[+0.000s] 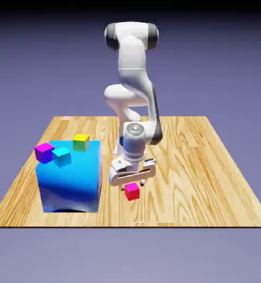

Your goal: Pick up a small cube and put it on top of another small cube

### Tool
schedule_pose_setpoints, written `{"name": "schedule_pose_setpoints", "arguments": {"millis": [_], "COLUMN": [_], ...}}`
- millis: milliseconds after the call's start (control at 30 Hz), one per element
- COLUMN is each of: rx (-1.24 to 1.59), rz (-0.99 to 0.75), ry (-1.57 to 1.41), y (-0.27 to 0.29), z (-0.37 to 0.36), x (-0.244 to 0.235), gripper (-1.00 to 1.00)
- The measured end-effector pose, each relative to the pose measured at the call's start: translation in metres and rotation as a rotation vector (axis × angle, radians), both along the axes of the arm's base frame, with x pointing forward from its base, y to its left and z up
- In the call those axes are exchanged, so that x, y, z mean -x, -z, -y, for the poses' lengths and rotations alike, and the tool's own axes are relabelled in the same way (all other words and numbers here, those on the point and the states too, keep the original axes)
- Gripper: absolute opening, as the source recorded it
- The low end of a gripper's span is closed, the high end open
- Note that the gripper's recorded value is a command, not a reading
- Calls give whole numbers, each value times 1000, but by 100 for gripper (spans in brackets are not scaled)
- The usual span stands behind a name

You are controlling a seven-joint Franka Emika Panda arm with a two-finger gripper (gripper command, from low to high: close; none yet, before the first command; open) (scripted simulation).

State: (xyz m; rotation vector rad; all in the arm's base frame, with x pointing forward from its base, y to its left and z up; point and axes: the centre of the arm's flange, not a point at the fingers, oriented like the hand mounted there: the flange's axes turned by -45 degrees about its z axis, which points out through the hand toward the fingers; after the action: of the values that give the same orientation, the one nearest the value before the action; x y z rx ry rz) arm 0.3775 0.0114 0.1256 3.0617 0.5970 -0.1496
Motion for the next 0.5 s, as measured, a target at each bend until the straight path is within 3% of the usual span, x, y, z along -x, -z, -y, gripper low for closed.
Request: {"name": "schedule_pose_setpoints", "arguments": {"millis": [367,500], "rx": [-10,-6], "rz": [0,14], "ry": [32,-76], "y": [-78,-137], "z": [-1,31], "x": [-9,-27], "gripper": [-100,-100]}}
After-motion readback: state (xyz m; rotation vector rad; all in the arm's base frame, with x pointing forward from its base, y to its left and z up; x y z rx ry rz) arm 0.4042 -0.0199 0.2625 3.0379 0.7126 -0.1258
